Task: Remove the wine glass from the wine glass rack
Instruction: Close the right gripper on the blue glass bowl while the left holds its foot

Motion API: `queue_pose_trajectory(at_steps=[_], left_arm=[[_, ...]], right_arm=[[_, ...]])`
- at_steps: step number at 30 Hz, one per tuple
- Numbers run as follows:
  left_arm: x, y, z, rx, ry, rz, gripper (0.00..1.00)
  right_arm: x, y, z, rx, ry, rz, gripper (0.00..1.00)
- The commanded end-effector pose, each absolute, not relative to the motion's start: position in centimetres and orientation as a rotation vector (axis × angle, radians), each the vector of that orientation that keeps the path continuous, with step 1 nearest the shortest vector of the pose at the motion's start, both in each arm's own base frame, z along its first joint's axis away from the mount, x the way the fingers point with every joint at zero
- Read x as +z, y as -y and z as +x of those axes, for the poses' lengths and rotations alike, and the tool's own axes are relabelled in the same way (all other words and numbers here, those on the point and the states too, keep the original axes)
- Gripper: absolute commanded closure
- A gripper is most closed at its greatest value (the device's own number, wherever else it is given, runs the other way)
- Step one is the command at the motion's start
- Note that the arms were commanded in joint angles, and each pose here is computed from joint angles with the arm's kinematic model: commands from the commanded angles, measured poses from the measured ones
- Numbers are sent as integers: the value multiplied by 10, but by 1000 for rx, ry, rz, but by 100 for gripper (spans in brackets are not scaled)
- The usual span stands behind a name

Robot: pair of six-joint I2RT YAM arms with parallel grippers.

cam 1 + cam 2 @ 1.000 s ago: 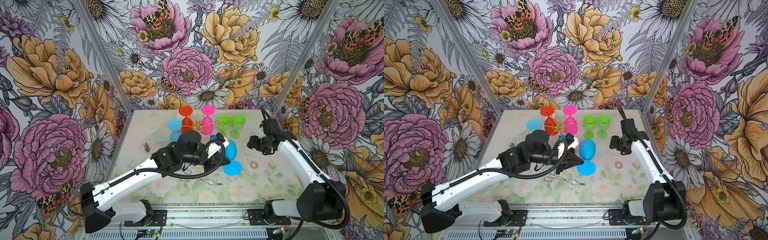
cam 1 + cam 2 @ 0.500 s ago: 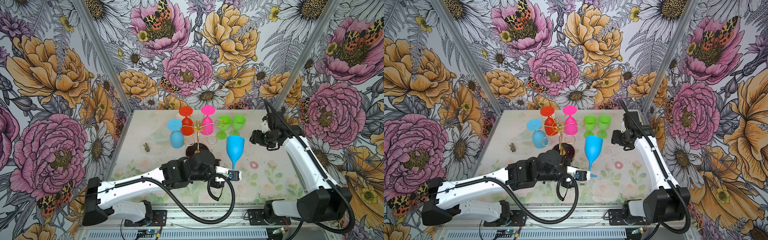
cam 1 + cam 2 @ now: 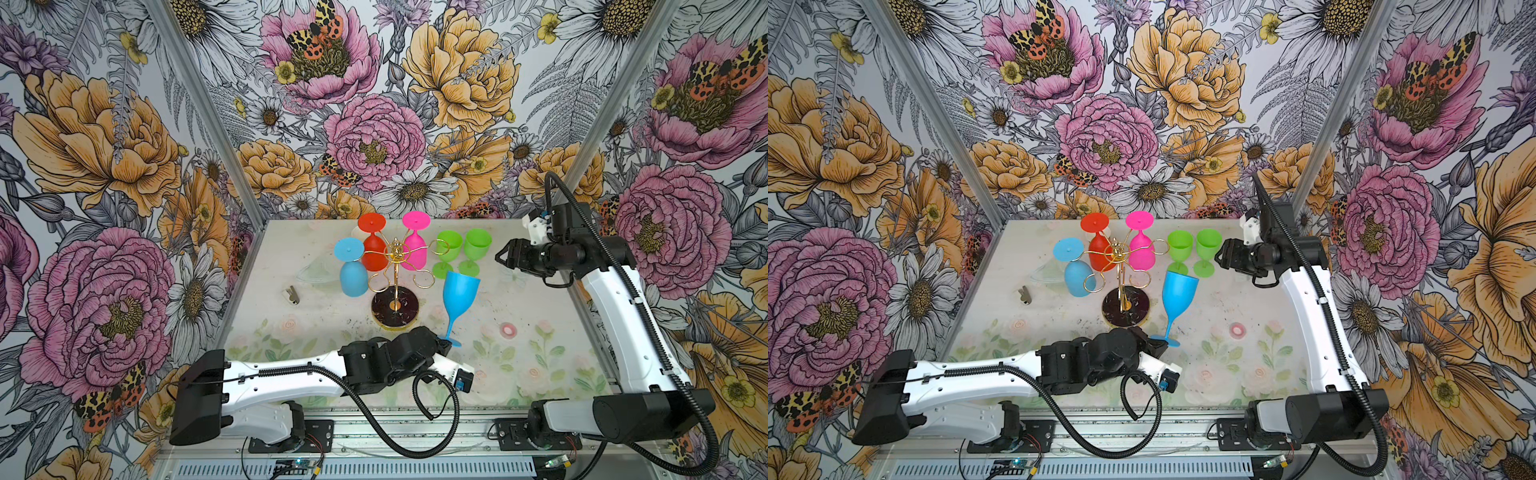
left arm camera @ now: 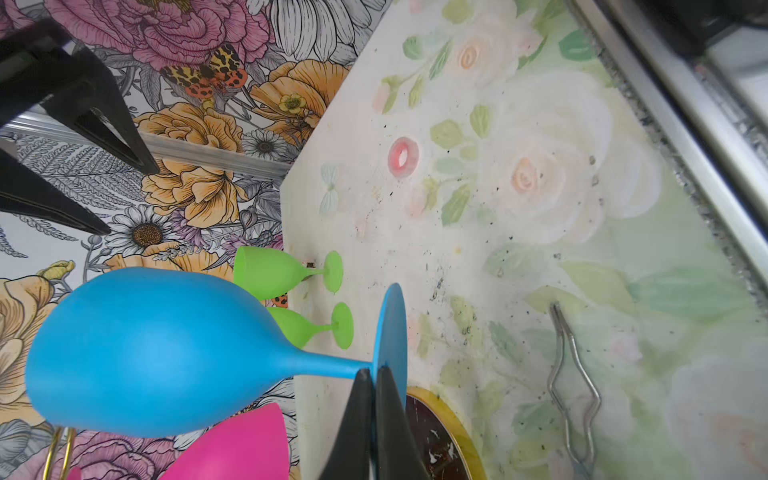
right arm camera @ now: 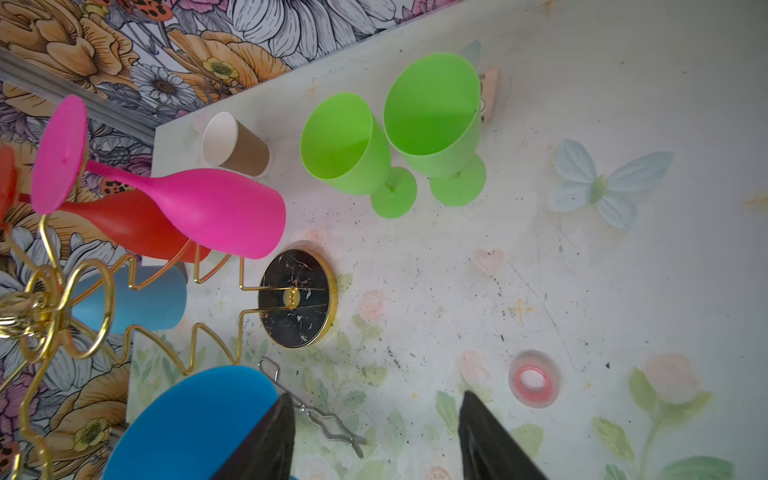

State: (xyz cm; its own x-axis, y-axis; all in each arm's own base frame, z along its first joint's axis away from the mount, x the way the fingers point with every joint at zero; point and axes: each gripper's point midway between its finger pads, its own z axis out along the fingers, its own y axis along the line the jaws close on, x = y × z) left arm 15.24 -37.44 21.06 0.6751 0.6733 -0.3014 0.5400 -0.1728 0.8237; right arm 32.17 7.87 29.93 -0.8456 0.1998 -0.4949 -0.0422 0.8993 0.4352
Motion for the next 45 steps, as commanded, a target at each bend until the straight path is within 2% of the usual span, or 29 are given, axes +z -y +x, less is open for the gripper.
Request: queue_pose_trajectory(at_steps=[1,7,21,45], left_arm=[[226,377,168,312,-889,1759,100],[209,371,179,476,-805,1776,100],[198,367,190,668,-683,1772,100],[189,367,195,785,-598,1783,100]], right_arm=[[306,-107,309,762,-2543,3,37],[302,-123,300,815,-2572,-71,38],[305,-144,291,907,-2592,-140,43],[290,-155,290,934,-2642,-184,74]])
